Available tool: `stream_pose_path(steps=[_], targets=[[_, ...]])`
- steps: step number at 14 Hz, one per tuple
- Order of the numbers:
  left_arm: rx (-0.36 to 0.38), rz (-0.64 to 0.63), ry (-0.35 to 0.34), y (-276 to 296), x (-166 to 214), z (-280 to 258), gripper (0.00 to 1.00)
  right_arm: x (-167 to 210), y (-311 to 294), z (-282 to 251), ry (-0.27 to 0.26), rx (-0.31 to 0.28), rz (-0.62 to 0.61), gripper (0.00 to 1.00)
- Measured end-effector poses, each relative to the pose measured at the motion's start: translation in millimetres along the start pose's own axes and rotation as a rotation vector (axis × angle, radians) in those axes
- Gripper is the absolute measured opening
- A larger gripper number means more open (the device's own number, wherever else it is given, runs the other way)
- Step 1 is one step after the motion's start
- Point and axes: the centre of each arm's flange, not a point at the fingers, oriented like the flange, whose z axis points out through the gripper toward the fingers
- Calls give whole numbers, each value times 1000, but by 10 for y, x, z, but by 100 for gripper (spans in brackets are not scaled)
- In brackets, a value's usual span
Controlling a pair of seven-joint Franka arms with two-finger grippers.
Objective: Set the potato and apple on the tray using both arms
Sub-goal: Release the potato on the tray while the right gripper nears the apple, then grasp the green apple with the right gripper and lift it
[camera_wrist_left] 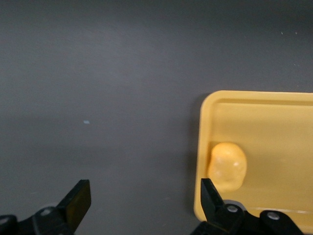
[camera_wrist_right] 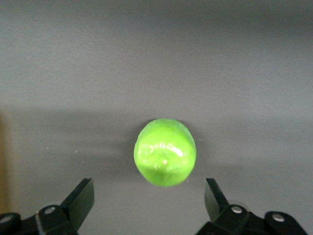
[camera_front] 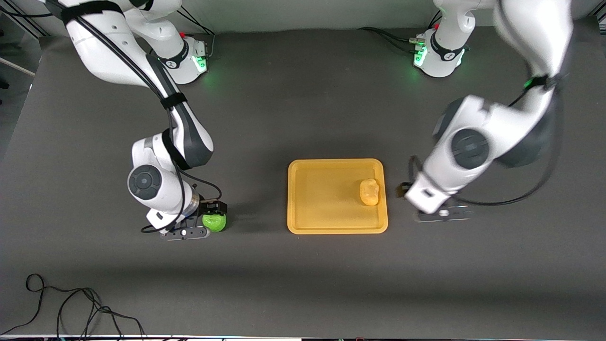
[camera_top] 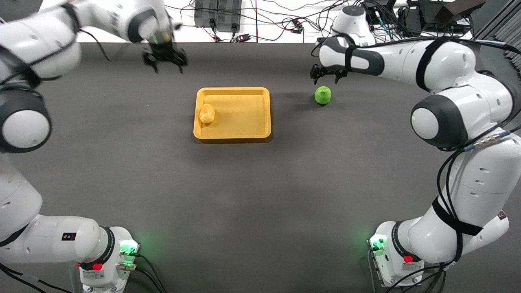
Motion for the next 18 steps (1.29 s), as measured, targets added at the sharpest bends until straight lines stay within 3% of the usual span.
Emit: stream_pose_path(steps=[2,5,7,11,16,18], targets=[[2,20,6,-448,-63,-461,100,-31,12,223,29,7,1,100],[-96,39,0,-1353,-181,-919,100,-113,34,494,47,11,1,100],[-110,27,6,-1772,-297,-1028,100,-125,38,528,44,10,1,100],[-80,36,2,-1695,-574,-1116,100,-113,38,576,60,14,1,100],[-76,13,-13,-1825,-607,-1043,100,-128,46,735,65,14,2,100],[-81,10,-15,-1834,-607,-1037,100,-125,51,741,66,14,3,84]])
